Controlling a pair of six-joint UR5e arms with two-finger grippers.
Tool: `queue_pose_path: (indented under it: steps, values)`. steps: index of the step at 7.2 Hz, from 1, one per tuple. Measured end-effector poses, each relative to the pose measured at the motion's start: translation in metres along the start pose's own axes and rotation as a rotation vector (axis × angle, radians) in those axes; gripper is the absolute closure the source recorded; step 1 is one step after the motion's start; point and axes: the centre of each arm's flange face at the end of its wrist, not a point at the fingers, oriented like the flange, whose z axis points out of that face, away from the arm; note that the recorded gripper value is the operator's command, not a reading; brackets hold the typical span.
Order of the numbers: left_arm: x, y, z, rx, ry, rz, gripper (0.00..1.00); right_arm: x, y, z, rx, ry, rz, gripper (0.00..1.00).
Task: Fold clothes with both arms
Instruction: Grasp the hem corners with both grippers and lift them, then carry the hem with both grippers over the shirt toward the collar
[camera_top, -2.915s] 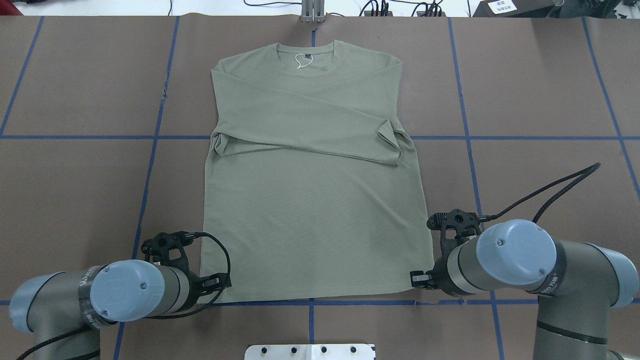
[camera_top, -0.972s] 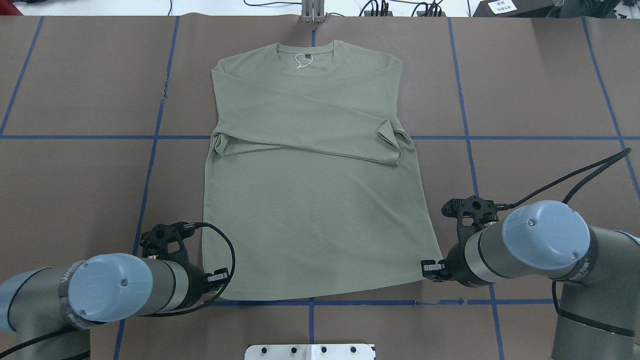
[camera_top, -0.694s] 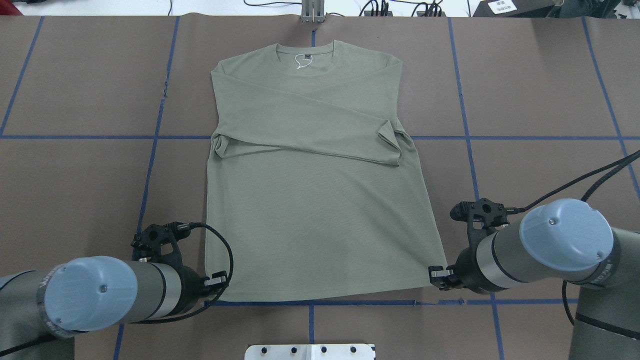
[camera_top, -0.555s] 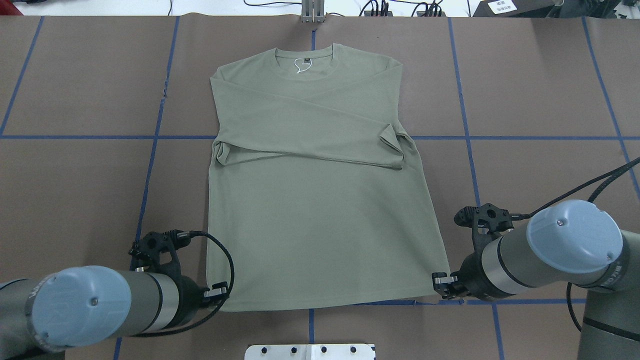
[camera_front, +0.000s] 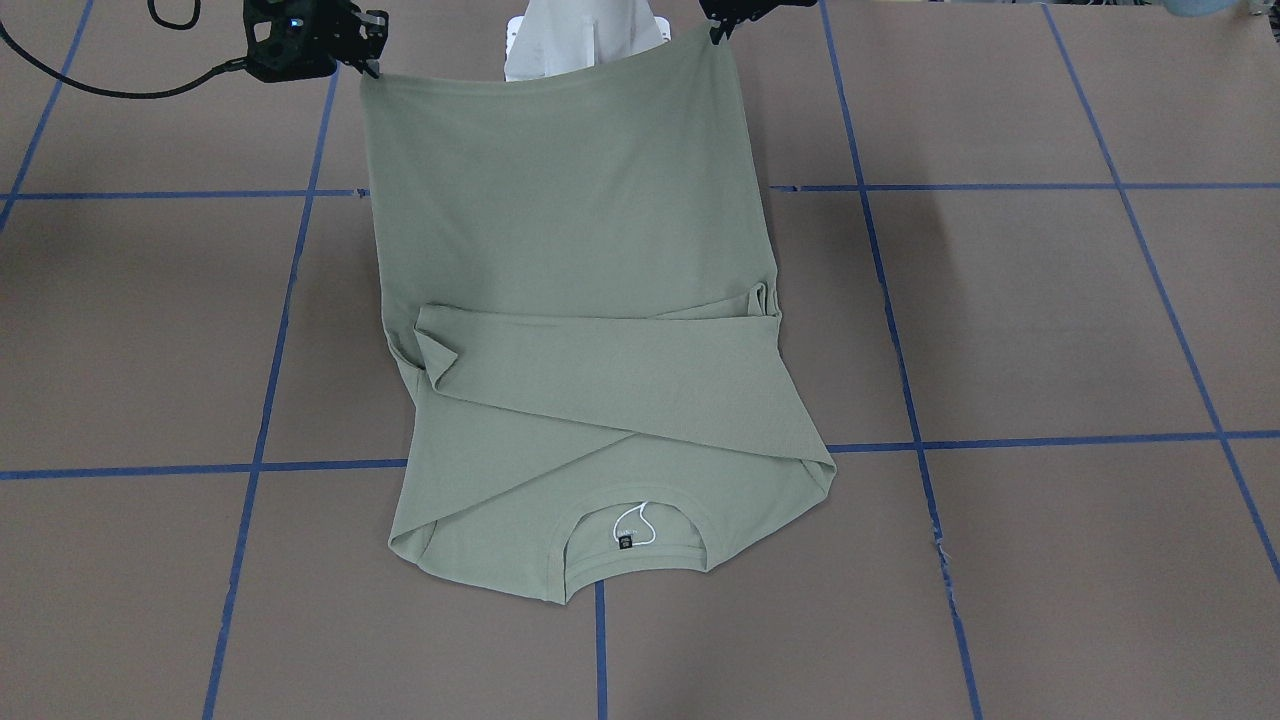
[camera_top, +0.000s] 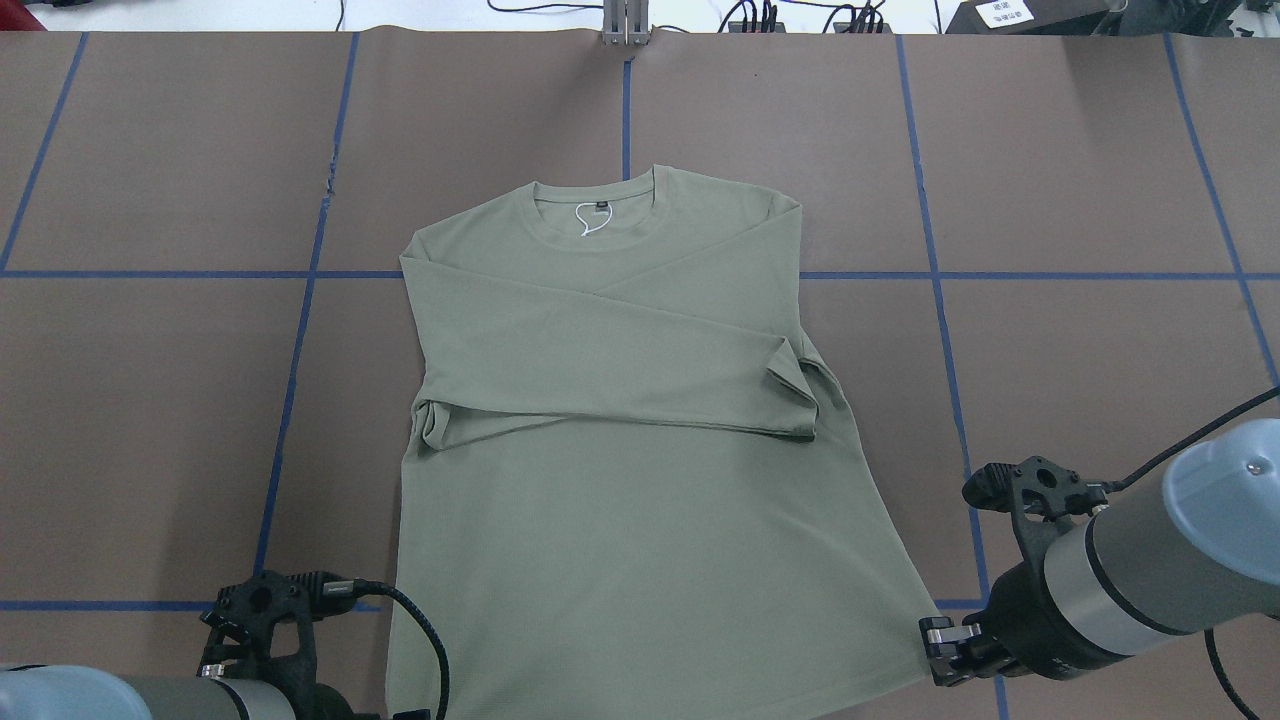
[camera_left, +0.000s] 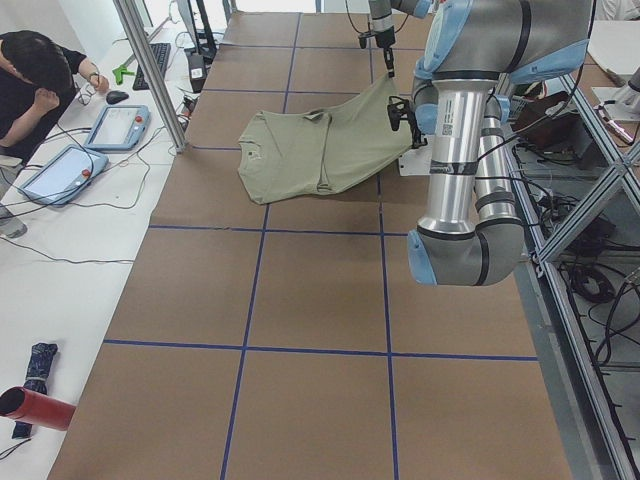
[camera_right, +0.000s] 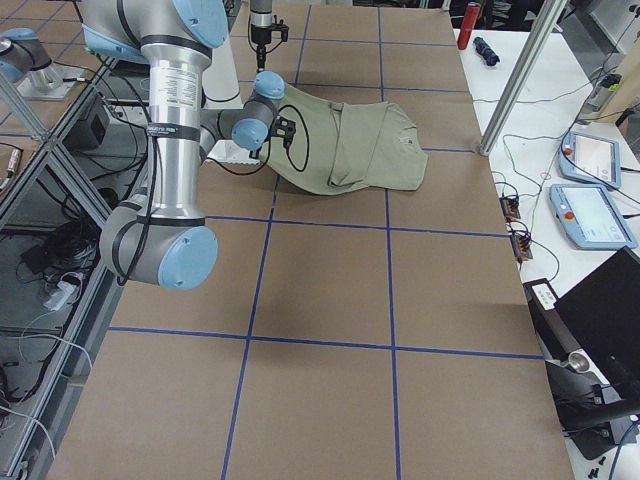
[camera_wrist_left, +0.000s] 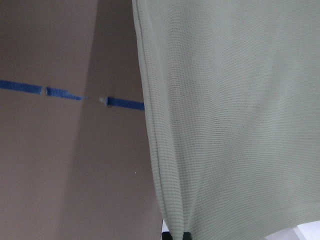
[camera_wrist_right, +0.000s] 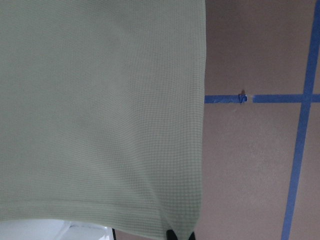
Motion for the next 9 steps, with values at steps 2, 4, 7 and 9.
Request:
queue_pose_path:
  steps: [2, 4, 7, 9]
  values:
    - [0.001, -0.007, -0.007, 0.011, 0.004, -0.008, 1.0, -0.004, -0.014, -0.016, 0.038, -0.033, 0.011, 1.0]
    - [0.007, -0.042, -0.023, 0.083, 0.036, -0.048, 1.0, -0.019, -0.061, -0.032, 0.133, -0.078, 0.042, 1.0]
    - [-0.002, -0.135, -0.041, 0.235, 0.013, -0.072, 1.0, -0.035, -0.137, -0.052, 0.257, -0.105, 0.109, 1.0]
    - [0.001, -0.188, -0.032, 0.3, -0.028, -0.091, 1.0, -0.046, -0.19, -0.078, 0.339, -0.125, 0.155, 1.0]
